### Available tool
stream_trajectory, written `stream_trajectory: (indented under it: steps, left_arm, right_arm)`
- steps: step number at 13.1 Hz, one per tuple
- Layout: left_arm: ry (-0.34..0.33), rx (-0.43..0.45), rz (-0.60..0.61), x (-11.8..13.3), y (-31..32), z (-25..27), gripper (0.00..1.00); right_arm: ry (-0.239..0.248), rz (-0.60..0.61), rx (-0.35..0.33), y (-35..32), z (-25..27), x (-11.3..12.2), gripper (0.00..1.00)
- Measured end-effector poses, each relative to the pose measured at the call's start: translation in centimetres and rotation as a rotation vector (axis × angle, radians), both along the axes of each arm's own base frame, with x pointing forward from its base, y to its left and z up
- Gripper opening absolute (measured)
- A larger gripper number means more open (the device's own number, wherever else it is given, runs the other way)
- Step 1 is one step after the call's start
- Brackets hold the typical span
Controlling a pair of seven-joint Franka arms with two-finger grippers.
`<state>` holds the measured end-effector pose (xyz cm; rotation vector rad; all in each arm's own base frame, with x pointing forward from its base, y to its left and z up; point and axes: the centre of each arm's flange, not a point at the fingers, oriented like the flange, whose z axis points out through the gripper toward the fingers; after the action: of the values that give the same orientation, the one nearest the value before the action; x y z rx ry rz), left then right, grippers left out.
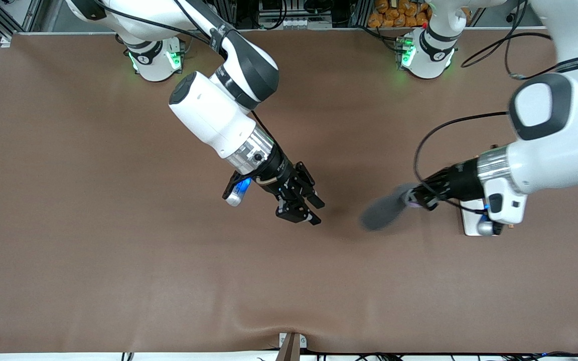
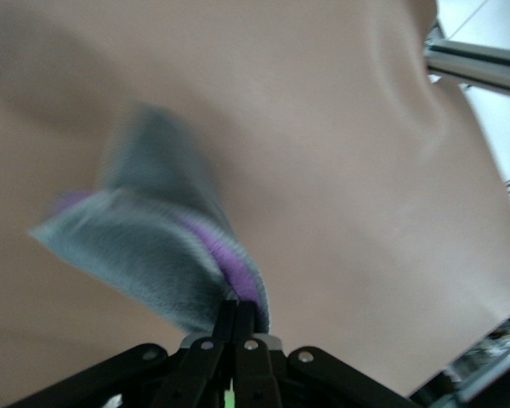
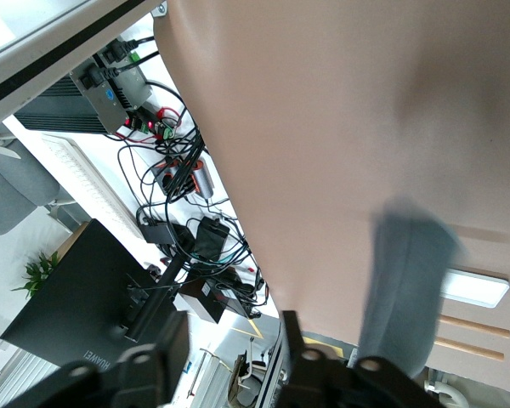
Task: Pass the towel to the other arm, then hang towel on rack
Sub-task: 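Open the right gripper while the left gripper pulls the towel away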
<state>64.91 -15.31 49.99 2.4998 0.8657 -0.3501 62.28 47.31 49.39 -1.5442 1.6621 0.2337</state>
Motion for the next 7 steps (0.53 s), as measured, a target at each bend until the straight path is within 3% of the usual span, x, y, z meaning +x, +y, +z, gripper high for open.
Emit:
stream_trajectory:
  steps: [2, 4, 5, 7]
  left_arm:
    - [-0.019, 0.065, -0.115, -0.5, 2.7, 0.0, 0.02]
    - [-0.038, 0.136, -0.232, -1.0, 5.0, 0.0, 0.02]
    - [-0.061, 0.169, -0.299, -1.2, 6.2, 0.2, 0.02]
    - [-0.112, 0.217, -0.434, -1.2, 9.1, 0.5, 0.02]
  right_arm:
    - [0.011, 0.019, -0.031, 0.0, -0.1, -0.1, 0.82]
    - [0.008, 0.068, -0.138, -0.4, 0.1, -0.2, 1.0]
    - [0.027, 0.097, -0.201, -0.8, 0.2, -0.3, 1.0]
    - [0.116, 0.15, -0.303, -2.1, 0.2, -0.8, 1.0]
